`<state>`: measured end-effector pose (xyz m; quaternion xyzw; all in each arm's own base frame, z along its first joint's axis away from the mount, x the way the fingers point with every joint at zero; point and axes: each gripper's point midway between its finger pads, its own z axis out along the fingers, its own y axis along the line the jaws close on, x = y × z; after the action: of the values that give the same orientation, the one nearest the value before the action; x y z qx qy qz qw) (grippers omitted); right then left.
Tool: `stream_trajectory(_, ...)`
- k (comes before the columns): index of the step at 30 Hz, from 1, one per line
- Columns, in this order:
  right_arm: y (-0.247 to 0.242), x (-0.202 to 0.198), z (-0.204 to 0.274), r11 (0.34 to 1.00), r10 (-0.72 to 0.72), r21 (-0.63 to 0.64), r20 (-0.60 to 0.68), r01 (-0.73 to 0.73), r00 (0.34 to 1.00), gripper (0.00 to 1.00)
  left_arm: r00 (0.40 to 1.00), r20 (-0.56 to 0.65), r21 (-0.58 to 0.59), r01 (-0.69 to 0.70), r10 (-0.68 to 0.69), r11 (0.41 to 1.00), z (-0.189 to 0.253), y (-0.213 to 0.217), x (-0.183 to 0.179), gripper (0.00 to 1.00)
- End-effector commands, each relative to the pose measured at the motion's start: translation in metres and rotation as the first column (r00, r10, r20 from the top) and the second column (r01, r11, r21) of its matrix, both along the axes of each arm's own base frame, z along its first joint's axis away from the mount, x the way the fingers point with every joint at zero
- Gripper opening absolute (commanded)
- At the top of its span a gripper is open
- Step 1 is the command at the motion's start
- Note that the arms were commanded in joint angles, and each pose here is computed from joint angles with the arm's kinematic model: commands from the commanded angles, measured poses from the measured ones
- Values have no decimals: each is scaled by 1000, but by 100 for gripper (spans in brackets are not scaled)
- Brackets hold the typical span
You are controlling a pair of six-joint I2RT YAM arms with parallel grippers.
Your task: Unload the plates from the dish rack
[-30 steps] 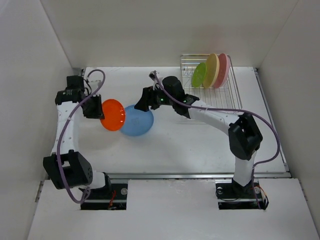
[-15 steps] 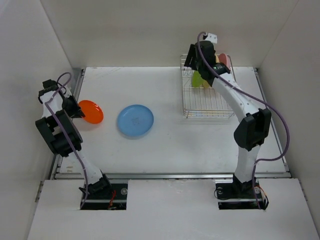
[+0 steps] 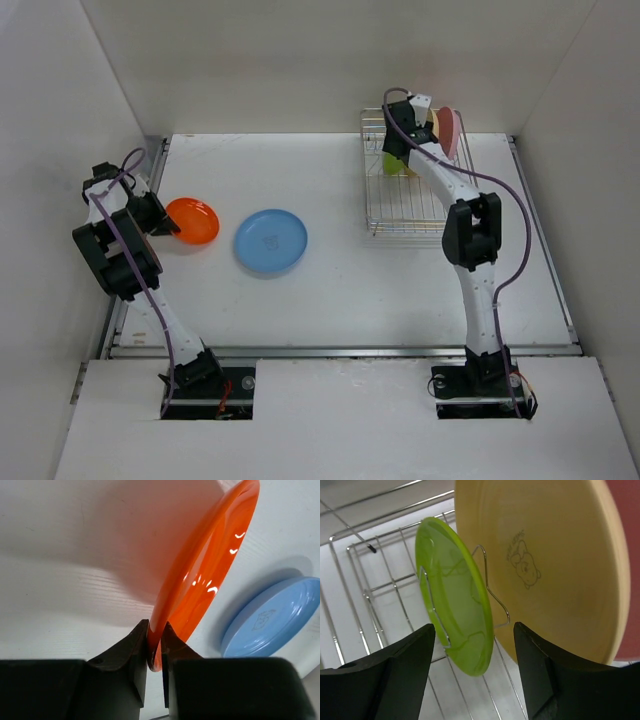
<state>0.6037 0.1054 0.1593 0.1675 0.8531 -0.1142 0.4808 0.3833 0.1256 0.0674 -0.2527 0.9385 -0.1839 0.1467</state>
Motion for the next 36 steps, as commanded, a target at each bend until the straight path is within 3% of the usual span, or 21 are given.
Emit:
stream_trajectory(1, -16, 11, 28, 998, -57, -16, 76, 59, 995, 70, 997, -82, 47, 4, 0, 999, -14, 8, -9, 10)
stream_trajectory(2, -19, 12, 27, 999, -52, -6, 73, 53, 996, 70, 996, -87, 44, 4, 0, 999, -12, 8, -10, 22)
stream_trajectory(6, -9, 15, 5, 1000, -7, 17, 37, 7, 999, 65, 995, -96, 39, 5, -1, 999, -12, 6, -12, 49)
stream_trajectory(10, -10, 14, 7, 999, 10, 40, 45, -11, 999, 27, 994, -106, 34, 5, -1, 999, -7, 4, -17, 58)
stream_trajectory(11, -10, 15, 13, 999, 10, 45, 61, -12, 998, 12, 994, -106, 34, 5, -1, 999, -7, 4, -17, 60)
stream_trajectory(13, -11, 9, 34, 998, 9, 54, 93, -14, 996, 1, 998, -68, 57, 12, -8, 998, 8, 5, -15, 65)
stream_trajectory(19, -20, -11, 105, 998, -14, 55, 227, 2, 974, 0, 1000, -13, 92, 26, -25, 995, 35, 2, -22, 78)
stream_trajectory(27, -11, -71, 215, 1000, -9, 17, 398, 2, 917, 0, 995, 66, 121, 67, -76, 990, 77, -7, -34, 83)
stream_trajectory(32, 42, -109, 221, 983, 165, 6, 389, -182, 906, 0, 963, 157, 109, 203, -219, 973, 110, -39, -47, 85)
stream_trajectory(33, 78, -116, 214, 940, 304, 33, 372, -340, 877, 0, 943, 192, 117, 252, -271, 961, 122, -52, -51, 85)
stream_trajectory(35, 117, -132, 192, 856, 461, 72, 339, -512, 820, 0, 908, 221, 74, 350, -357, 934, 135, -78, -65, 86)
stream_trajectory(36, 158, -148, 180, 736, 604, 120, 329, -666, 726, 0, 860, 281, 70, 425, -426, 903, 147, -94, -70, 86)
